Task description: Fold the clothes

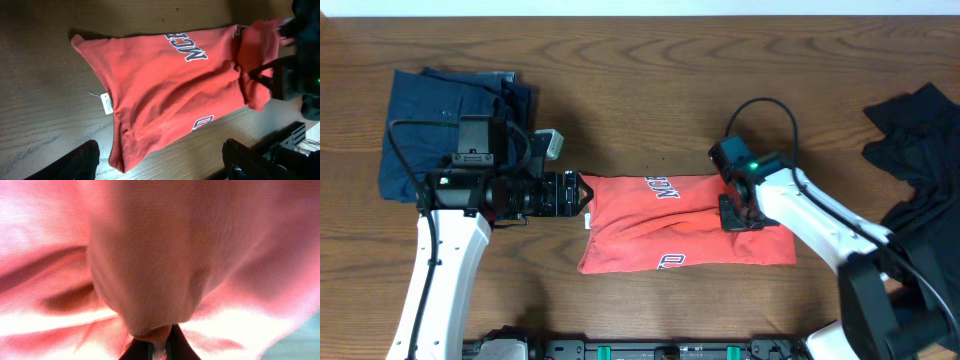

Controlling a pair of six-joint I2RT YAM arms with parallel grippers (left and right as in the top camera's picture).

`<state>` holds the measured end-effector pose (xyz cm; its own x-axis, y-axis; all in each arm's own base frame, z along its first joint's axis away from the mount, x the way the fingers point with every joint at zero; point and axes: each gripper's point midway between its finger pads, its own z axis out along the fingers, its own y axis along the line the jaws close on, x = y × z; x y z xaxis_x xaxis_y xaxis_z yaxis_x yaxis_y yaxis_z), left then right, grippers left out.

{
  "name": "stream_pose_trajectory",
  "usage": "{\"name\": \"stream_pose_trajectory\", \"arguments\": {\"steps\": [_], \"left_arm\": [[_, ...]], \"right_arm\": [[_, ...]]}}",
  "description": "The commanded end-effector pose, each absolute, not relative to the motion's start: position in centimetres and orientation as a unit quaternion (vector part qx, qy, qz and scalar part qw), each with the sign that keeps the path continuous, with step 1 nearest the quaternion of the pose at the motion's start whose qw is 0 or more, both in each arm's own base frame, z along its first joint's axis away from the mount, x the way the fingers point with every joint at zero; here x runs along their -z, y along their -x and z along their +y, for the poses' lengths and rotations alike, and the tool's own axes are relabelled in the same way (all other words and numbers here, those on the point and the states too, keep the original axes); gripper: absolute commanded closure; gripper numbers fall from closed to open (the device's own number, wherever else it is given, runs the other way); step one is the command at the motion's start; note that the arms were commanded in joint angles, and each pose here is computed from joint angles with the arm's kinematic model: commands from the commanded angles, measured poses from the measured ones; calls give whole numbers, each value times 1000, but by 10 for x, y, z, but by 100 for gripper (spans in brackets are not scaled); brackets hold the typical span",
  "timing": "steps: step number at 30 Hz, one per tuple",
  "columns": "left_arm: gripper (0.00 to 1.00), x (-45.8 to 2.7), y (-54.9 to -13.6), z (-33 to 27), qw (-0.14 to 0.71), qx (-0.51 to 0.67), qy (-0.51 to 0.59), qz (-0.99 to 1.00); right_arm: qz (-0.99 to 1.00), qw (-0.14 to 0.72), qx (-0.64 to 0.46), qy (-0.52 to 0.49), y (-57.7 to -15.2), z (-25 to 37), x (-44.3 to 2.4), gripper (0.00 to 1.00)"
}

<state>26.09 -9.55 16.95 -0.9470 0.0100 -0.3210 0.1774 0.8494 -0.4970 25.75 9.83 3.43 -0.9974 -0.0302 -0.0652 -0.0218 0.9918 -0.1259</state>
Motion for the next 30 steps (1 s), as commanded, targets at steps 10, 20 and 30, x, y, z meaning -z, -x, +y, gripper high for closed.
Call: {"name": "stream_pose_trajectory", "arguments": {"steps": [10, 20, 30], "left_arm": [[20, -176, -261, -97, 164, 277, -58, 945], [20, -176, -261, -97, 164, 277, -58, 945], [20, -176, -261, -97, 164, 276, -58, 945]], "right_arm": [[994, 90, -18, 62, -267, 131, -78, 99], [992, 54, -6, 118, -247, 164, -53, 99], [987, 96, -29, 122, -260, 179, -71, 69]]}}
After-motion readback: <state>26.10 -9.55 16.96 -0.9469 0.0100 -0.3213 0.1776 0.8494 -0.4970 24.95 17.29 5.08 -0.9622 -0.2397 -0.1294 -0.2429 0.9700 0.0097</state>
